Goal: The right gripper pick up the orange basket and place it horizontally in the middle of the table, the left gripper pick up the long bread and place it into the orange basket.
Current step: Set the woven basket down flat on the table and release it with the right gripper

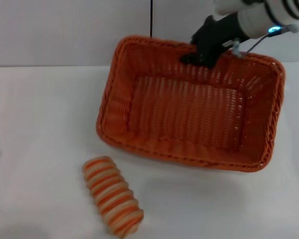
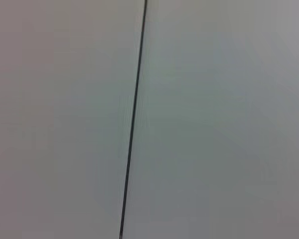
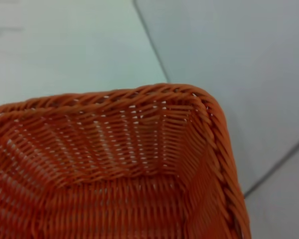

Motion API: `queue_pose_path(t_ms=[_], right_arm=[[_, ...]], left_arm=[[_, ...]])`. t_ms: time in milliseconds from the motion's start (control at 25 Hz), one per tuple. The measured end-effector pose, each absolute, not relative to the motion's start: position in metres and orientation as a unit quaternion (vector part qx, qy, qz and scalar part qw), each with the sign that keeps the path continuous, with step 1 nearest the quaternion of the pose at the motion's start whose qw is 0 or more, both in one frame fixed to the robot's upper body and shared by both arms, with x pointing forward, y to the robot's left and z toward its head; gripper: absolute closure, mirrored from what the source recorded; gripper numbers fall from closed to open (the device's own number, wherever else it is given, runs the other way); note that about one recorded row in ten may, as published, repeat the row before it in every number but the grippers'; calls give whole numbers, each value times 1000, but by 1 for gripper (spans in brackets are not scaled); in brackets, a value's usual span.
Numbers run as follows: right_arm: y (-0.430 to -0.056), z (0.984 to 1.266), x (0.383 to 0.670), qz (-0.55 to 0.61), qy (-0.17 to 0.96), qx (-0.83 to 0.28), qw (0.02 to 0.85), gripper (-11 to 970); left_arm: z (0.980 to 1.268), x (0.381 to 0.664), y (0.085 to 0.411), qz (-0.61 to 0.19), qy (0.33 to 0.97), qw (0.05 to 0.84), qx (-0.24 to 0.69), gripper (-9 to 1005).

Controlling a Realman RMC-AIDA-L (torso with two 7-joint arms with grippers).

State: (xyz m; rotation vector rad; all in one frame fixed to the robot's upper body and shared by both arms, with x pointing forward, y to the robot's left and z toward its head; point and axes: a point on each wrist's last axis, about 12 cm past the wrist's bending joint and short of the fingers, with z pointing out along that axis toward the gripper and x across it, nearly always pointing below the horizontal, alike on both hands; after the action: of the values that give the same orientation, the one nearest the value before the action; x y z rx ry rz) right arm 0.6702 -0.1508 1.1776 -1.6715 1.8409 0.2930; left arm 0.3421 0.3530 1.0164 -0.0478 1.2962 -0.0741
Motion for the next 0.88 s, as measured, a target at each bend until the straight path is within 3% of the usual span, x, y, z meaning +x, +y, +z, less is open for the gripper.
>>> queue_pose_path(t_ms=[880], right_arm=[[-128, 1168, 657, 118, 567, -738, 346, 782]], left_arm=[[1019, 342, 355, -44, 596, 801, -22, 185]])
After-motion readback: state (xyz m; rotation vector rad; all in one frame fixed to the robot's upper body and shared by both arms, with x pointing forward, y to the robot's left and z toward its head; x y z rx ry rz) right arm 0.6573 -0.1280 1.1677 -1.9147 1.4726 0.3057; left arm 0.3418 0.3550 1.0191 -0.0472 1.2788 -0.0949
